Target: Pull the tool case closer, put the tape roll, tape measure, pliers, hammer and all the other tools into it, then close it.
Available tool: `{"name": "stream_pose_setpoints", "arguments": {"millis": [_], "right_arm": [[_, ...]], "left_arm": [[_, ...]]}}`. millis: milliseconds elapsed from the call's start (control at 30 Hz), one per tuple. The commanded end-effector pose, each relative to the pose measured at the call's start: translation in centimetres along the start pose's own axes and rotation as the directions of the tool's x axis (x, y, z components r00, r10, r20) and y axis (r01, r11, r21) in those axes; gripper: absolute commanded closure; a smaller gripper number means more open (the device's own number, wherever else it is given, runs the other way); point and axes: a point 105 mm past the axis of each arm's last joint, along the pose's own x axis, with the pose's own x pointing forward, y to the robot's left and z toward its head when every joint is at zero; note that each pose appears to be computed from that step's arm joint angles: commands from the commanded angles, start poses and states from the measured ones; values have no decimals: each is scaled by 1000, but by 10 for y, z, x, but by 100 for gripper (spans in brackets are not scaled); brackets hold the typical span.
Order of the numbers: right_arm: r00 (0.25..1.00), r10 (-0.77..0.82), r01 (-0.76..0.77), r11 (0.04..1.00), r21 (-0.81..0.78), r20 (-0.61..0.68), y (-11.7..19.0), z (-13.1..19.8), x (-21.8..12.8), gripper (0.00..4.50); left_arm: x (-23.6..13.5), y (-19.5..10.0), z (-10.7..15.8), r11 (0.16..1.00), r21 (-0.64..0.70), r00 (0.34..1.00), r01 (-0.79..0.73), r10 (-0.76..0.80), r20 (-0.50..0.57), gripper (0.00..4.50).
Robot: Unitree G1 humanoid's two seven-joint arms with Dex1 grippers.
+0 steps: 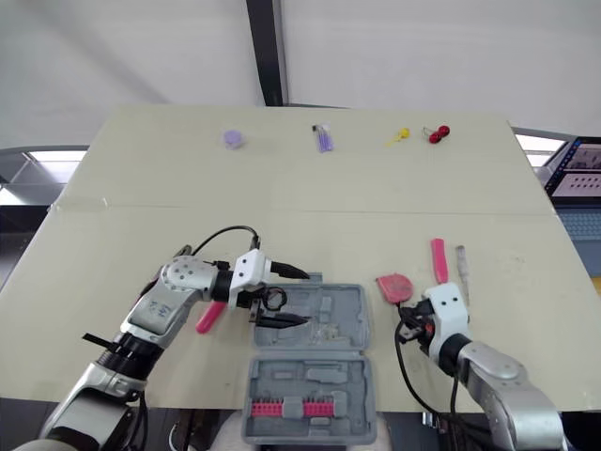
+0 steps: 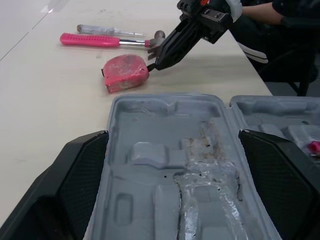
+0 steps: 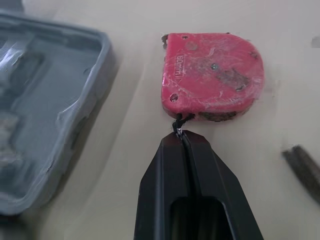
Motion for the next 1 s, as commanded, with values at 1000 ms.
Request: {"name": "stream_pose_setpoints", "arguments": {"millis": [1000], "right_arm": [[974, 167, -153, 983, 99, -152, 40, -44, -62, 267]], "left_arm": [[30, -30, 4, 987, 86, 988, 139, -144, 58, 0]]}}
